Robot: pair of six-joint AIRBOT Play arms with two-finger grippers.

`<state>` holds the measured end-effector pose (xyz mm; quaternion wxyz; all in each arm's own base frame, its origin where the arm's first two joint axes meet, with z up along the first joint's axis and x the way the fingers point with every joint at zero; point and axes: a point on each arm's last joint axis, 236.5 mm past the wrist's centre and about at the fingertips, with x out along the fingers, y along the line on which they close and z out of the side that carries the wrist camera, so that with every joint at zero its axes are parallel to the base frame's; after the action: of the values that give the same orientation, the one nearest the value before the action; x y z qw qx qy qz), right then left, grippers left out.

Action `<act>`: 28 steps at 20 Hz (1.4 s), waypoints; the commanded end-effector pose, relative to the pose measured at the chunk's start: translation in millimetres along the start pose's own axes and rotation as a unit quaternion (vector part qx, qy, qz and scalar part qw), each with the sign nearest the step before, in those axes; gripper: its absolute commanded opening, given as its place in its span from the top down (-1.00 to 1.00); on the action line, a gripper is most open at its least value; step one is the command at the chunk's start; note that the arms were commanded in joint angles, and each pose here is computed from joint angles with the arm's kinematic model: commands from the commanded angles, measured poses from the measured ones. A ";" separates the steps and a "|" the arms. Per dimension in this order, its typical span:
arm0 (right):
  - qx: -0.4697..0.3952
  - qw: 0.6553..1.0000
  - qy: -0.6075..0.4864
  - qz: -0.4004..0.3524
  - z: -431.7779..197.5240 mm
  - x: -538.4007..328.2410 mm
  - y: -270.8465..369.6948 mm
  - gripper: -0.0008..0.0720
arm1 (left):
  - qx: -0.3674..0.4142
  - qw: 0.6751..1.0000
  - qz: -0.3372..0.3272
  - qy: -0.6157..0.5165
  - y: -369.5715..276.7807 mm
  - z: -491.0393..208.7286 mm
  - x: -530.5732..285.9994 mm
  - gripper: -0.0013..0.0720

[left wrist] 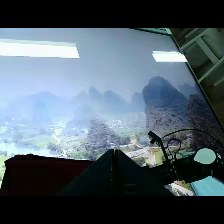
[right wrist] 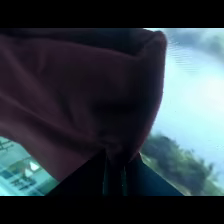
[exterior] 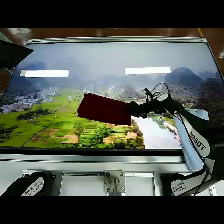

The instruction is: Fold the shirts.

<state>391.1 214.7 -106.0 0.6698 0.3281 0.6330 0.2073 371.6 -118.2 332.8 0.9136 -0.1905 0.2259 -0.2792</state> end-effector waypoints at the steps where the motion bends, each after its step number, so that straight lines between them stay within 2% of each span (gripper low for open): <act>1: -0.061 0.997 0.009 0.049 6.0 -13.5 34.7 0.81 | -0.002 1.000 0.000 0.000 0.2 0.0 0.1 0.87; 4: -0.126 0.987 -0.040 0.086 42.6 -80.6 85.4 0.81 | -0.002 1.000 0.000 0.000 0.4 0.1 0.3 0.87; 8: -0.107 0.973 -0.185 0.081 103.9 -218.3 112.3 0.81 | -0.002 1.000 0.000 0.000 0.5 0.0 0.4 0.87; 11: -0.052 0.966 -0.251 0.030 113.9 -307.1 76.8 0.81 | -0.002 1.000 0.000 0.000 0.4 0.0 0.3 0.87; 16: 0.053 0.955 -0.290 -0.031 86.0 -392.2 -1.0 0.81 | -0.001 1.000 -0.001 0.004 -0.1 -1.9 0.2 0.87; 19: 0.119 0.940 -0.309 -0.087 68.6 -425.8 -54.5 0.81 | 0.001 1.000 -0.005 0.023 -2.5 -10.8 -0.1 0.87; 22: 0.176 0.922 -0.327 -0.110 58.1 -447.6 -88.1 0.81 | 0.001 0.999 -0.010 0.041 -4.7 -19.4 -0.8 0.87; 28: 0.218 0.907 -0.318 -0.169 39.2 -457.4 -121.8 0.81 | 0.006 0.999 -0.011 0.043 -5.0 -20.5 -0.9 0.87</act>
<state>379.0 -176.7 143.7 0.7857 0.4125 0.4444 -0.1228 359.4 -125.4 319.6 0.9017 -0.1787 0.2593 -0.2961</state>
